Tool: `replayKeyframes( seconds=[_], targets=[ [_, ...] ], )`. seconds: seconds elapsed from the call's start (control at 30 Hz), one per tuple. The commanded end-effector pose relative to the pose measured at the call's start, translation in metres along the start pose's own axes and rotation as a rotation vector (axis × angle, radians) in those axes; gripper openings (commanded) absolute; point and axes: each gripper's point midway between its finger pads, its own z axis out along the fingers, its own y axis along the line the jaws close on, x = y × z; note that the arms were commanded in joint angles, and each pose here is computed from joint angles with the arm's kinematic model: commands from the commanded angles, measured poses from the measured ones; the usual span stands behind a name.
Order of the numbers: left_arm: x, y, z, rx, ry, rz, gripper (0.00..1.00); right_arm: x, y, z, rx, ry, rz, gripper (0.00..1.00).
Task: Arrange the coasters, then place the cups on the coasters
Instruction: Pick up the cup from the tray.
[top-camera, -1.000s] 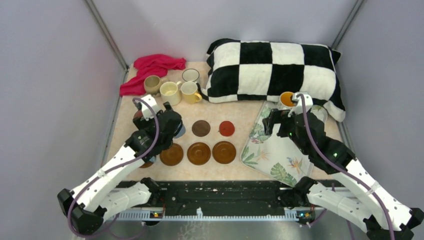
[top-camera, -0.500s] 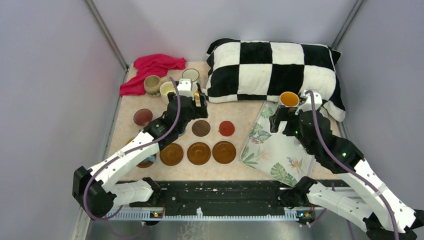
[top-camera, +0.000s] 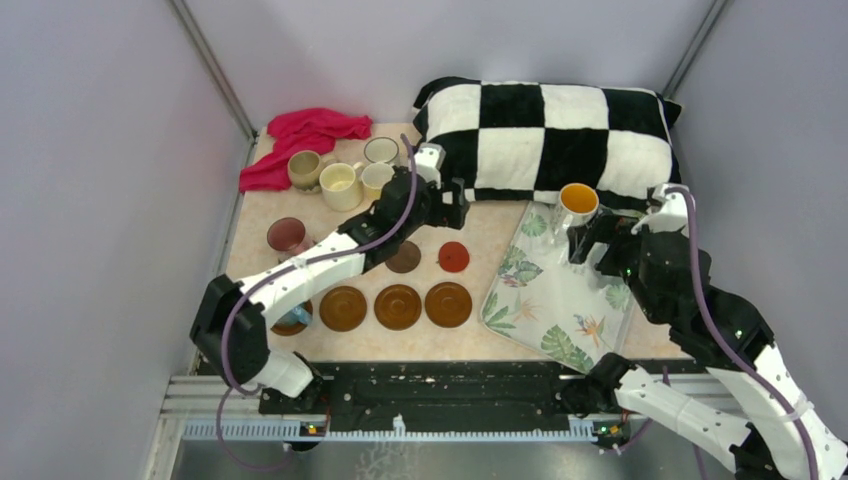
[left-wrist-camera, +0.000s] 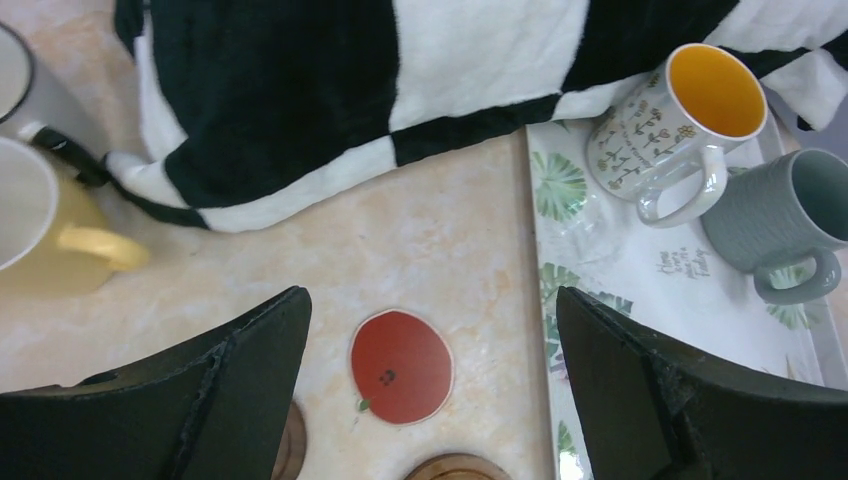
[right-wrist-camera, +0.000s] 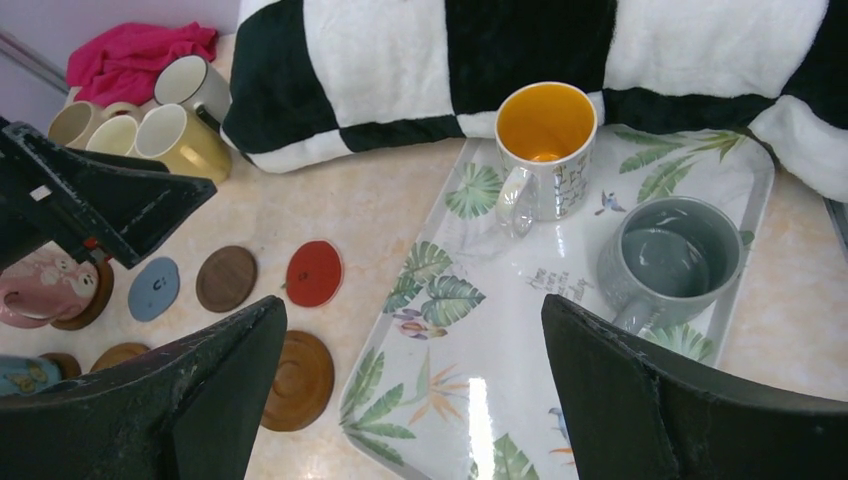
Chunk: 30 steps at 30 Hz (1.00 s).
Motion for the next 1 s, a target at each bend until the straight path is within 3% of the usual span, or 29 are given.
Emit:
replayKeyframes(
  seconds=[0.0,0.5,0.97],
  targets=[
    [-0.026,-0.040,0.018,0.121,-0.070,0.007,0.99,-0.018,-0.004,-0.013,0.000,-0.041,0.052,0.99],
    [0.012,-0.114,0.096,0.220,0.015,0.096,0.99,-0.042,-0.023,-0.040,0.023,-0.112,0.094,0.99],
    [0.052,-0.189,0.137,0.261,0.042,0.144,0.96,-0.042,-0.028,-0.043,0.039,-0.114,0.087,0.99]
  ],
)
